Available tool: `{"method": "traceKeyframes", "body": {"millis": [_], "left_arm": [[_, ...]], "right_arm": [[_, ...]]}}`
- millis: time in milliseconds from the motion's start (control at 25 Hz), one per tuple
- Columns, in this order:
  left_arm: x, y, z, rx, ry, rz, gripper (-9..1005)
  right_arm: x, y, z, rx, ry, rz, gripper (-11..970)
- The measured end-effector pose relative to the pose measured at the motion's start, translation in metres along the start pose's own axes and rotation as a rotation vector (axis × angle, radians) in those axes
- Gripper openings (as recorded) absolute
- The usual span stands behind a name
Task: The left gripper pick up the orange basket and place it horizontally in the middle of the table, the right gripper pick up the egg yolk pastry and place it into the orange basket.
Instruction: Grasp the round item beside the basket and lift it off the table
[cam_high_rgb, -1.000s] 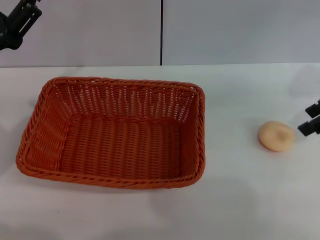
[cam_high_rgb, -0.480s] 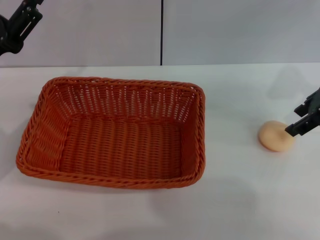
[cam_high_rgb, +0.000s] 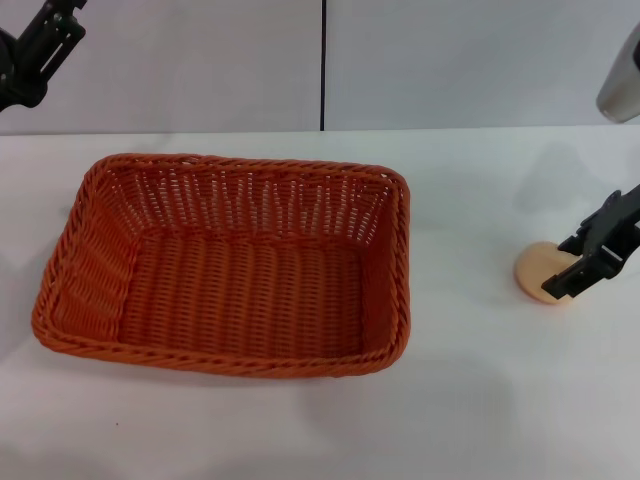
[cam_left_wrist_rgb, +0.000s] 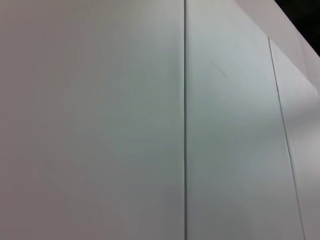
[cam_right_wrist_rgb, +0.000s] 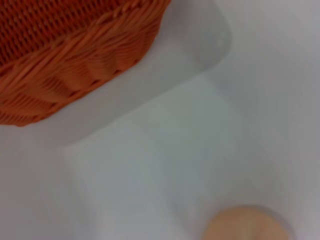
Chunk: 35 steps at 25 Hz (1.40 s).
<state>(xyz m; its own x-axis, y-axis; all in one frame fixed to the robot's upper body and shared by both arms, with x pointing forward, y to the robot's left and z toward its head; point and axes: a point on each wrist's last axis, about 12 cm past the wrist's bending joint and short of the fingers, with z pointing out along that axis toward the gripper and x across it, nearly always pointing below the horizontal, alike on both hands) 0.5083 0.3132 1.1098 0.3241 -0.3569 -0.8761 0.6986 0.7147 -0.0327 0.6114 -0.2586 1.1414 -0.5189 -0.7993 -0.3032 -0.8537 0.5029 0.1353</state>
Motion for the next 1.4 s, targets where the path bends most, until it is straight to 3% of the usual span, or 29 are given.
{"method": "traceKeyframes", "body": {"millis": [440, 720, 880, 1200, 1240, 1280, 1400], "left_arm": [[-0.002, 0.002, -0.004, -0.016, -0.003, 0.006, 723], [-0.002, 0.002, -0.004, -0.017, -0.003, 0.006, 722], [-0.002, 0.002, -0.003, -0.016, -0.003, 0.006, 722], [-0.002, 0.002, -0.004, -0.018, -0.003, 0.002, 723], [-0.002, 0.002, -0.004, -0.017, -0.003, 0.002, 723], [-0.002, 0.002, -0.004, -0.017, -0.003, 0.002, 723], [-0.002, 0.001, -0.004, -0.016, -0.004, 0.002, 722]], "right_arm": [[0.001, -0.002, 0.008, 0.025, -0.001, -0.002, 481], [0.001, -0.003, 0.007, 0.029, -0.014, -0.006, 313], [0.002, -0.005, 0.0, 0.05, -0.062, 0.007, 267], [0.007, -0.003, -0.032, 0.13, -0.332, 0.032, 216], [0.005, 0.001, -0.043, 0.159, -0.444, 0.027, 210], [0.005, 0.001, -0.043, 0.159, -0.444, 0.027, 201], [0.006, 0.013, -0.058, 0.162, -0.657, -0.009, 173]]}}
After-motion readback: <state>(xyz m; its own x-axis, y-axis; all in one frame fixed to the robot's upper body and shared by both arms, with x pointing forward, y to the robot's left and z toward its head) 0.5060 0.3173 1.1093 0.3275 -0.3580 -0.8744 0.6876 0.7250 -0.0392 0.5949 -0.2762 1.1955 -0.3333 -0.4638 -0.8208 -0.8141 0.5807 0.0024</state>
